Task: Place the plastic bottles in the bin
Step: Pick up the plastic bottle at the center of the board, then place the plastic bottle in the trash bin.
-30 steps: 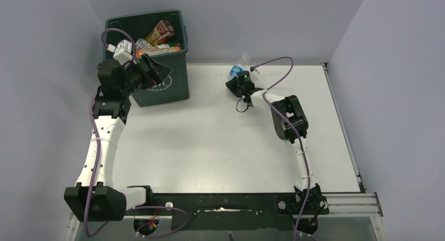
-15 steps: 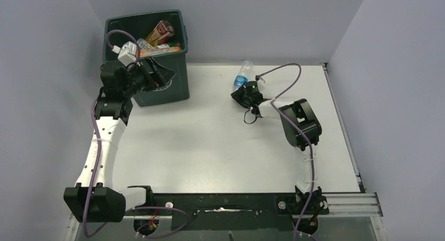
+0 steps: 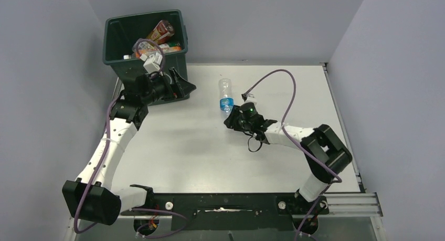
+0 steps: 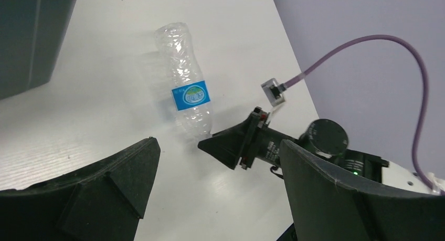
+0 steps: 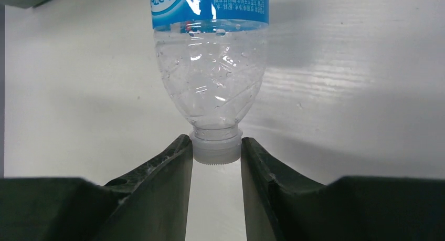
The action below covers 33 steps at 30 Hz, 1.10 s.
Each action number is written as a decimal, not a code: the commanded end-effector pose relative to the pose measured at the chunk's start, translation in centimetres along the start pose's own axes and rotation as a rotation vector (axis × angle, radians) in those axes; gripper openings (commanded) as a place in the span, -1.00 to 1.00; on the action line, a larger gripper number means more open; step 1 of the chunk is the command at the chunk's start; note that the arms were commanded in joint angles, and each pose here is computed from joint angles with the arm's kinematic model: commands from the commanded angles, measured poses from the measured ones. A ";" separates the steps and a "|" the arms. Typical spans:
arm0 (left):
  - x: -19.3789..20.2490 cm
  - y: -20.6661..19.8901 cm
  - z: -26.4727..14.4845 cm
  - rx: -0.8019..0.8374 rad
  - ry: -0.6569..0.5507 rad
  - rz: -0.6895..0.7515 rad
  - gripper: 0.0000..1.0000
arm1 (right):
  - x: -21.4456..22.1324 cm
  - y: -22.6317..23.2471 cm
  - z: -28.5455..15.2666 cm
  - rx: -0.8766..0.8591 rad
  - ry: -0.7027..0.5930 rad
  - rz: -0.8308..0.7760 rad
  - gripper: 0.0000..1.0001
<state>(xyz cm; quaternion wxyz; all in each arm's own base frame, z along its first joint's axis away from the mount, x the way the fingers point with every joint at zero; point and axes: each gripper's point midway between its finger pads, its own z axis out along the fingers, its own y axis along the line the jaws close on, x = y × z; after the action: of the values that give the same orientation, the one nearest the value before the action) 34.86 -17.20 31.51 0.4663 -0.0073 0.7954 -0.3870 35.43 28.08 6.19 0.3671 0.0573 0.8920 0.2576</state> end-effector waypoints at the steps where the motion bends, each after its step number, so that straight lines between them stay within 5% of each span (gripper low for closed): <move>1: -0.2 -0.8 -0.1 0.030 -0.025 0.003 0.70 | -1.1 0.3 -3.7 -0.013 -0.069 -0.082 -0.60; 15: 3.0 -2.3 1.9 0.072 0.041 -0.042 0.71 | 0.9 -0.8 -10.6 -0.041 -0.106 -0.107 -0.58; 33: 6.0 -3.3 4.4 0.133 0.090 -0.136 0.71 | -0.9 6.0 -13.4 -0.192 -0.155 -0.270 -0.56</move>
<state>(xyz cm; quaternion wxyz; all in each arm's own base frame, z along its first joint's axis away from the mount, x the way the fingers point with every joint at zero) 33.15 -23.44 25.99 0.3779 -0.0306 0.8075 -0.4518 25.33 25.27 12.90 0.4199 -0.0585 0.8664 0.2638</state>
